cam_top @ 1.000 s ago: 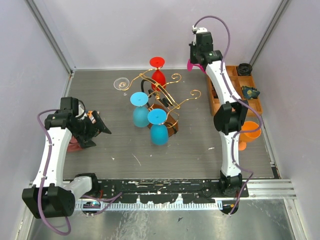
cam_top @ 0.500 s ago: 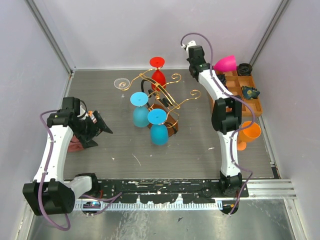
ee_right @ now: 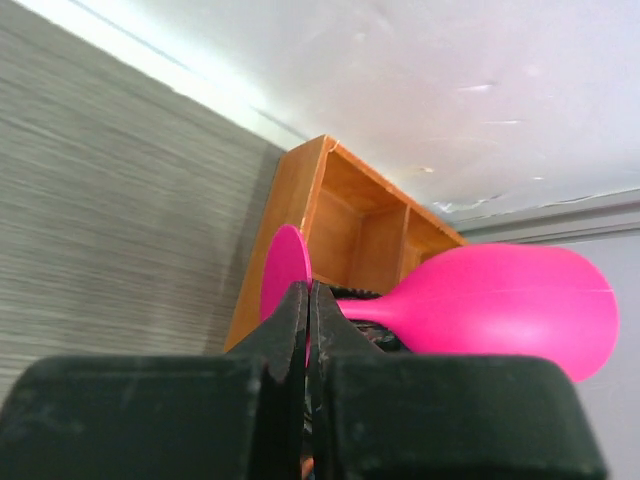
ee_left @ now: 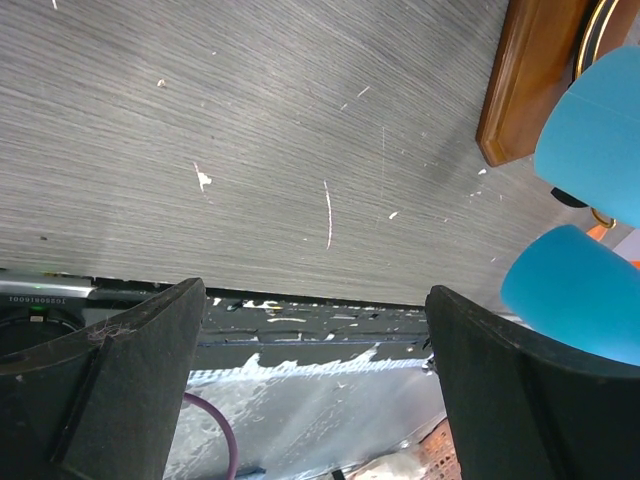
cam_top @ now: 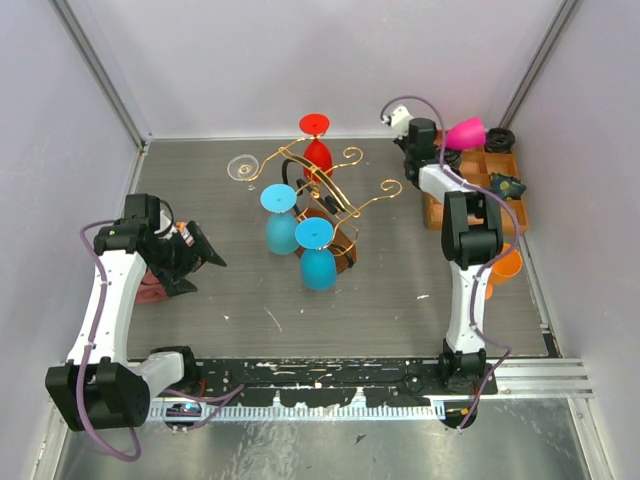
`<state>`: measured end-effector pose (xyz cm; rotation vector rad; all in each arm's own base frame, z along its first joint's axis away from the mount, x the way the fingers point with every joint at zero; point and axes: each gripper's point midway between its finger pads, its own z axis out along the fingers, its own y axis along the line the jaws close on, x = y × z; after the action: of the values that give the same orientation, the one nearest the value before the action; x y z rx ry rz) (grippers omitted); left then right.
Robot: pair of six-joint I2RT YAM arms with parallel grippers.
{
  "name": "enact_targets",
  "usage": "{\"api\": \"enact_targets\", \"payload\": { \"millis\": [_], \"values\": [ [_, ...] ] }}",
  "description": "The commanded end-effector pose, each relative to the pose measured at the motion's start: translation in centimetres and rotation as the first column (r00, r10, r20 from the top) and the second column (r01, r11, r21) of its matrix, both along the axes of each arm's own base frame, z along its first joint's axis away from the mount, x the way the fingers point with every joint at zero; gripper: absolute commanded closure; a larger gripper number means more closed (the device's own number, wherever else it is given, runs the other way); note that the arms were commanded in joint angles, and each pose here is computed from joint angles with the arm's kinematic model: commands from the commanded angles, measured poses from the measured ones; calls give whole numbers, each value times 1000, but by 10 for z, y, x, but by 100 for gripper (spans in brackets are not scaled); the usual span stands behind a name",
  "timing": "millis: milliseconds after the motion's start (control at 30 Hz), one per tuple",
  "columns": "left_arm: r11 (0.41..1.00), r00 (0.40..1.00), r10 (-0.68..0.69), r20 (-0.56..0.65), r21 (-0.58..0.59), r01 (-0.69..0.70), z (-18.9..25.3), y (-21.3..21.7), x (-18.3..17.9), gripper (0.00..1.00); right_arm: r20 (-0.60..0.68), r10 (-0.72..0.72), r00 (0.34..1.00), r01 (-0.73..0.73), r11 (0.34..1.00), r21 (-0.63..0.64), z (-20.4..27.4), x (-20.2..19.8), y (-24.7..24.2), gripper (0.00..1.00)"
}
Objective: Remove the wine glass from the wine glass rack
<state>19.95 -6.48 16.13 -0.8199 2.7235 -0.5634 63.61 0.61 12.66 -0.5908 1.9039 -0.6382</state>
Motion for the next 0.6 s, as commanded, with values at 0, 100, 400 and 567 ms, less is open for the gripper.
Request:
{"api": "enact_targets", "payload": {
  "millis": [0, 100, 400, 567],
  "values": [
    [1000, 1000, -6, 15, -27, 7, 2, -4, 6, 2, 286, 122, 951, -102, 991, -85, 94, 6, -15, 99],
    [999, 1000, -11, 9, -34, 11, 1, -5, 10, 2, 302, 150, 941, -118, 986, -121, 85, 7, -14, 99],
    [997, 1000, -14, 15, -78, 15, 5, -12, 21, 2, 307, 262, 915, -178, 945, -276, 60, 16, 0, 99],
    [993, 1000, -17, 21, -118, 19, 7, -17, 24, 2, 332, 319, 887, -176, 901, -397, 58, 20, 11, 99]
  ]
}}
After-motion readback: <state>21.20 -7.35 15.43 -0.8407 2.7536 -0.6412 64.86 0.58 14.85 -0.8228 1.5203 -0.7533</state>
